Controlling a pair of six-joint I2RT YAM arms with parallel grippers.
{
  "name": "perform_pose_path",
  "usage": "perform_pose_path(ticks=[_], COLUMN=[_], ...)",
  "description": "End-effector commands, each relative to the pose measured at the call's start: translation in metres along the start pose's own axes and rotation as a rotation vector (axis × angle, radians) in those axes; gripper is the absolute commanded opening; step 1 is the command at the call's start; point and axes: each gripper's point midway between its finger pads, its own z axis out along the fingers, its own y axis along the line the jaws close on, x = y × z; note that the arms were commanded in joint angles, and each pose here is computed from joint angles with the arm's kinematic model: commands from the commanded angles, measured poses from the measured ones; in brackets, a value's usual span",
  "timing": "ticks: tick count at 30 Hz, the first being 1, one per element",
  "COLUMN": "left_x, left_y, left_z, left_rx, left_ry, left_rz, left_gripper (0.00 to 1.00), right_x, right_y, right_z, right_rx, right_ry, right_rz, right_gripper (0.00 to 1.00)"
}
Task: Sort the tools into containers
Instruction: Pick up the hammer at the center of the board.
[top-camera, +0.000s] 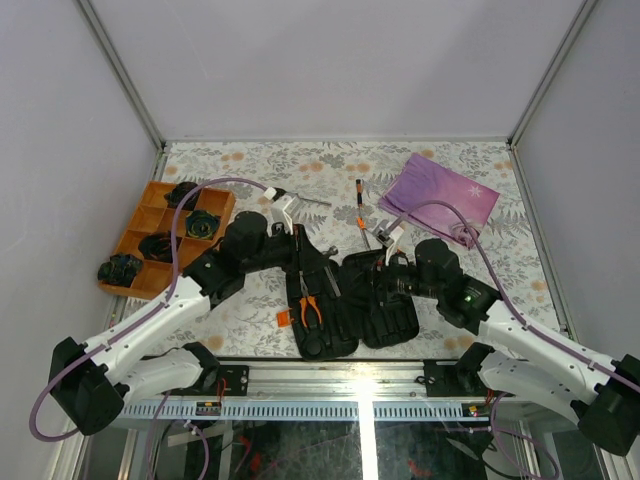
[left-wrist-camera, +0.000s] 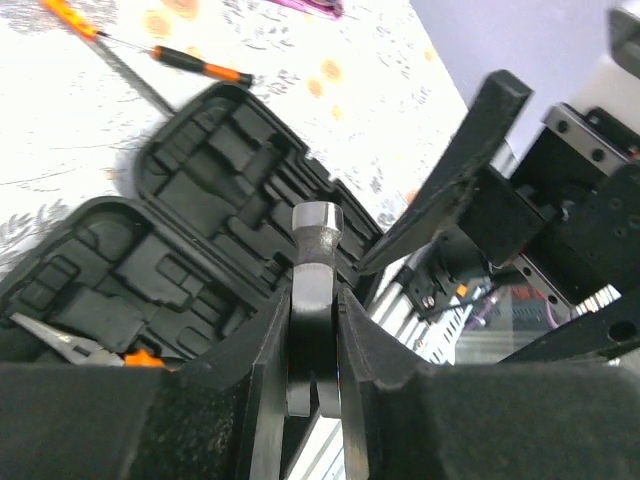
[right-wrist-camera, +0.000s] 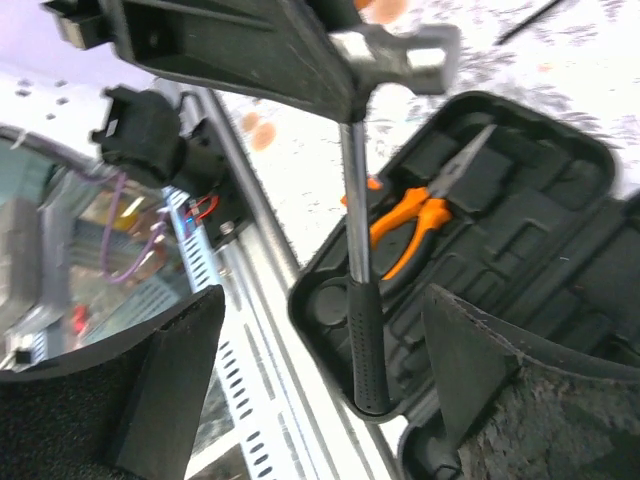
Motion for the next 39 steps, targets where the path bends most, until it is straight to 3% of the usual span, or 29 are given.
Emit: perform_pose_path(ticks=[1, 10, 19, 30, 36, 39], left_x=[-0.033, -0.046, -0.054, -0.055, -0.056, -0.054], left_y=[0.004, 0.023, 0.015, 0.003, -0.006, -0.011], left_z=[-0.003, 0.0, 0.0, -0.005, -0.008, -0.008], left_rx=[-0.103, -0.25, -0.241, -0.203, -0.158, -0.126], left_ry=[-0.112, -0.173, -0.182, -0.18, -0.183, -0.177], left_rz=[-0.041, -0.217, -0.275, -0.3, -0.311, -0.308], left_gripper=[0.0, 0.0, 0.0, 0.0, 0.0, 0.0], right_x=[-0.029, -0.032, -0.001, 0.01, 0.004, -0.002], right_y=[-0.026, -0.031, -0.04, -0.062, -0.065, -0.063], right_z=[-0.009, -0.007, 0.014, 0.021, 0.02, 0.016], right_rx=[0.191, 0.372, 0.471, 0.568, 0.595, 0.599], right_ry=[-0.116, -0.189, -0.089, -0.033, -0.07, -0.094], right_rz=[-0.072, -0.209, -0.346, -0.405, -0.407, -0.399], right_gripper=[0.87, 0.89, 0.79, 0.7, 0.5, 0.3])
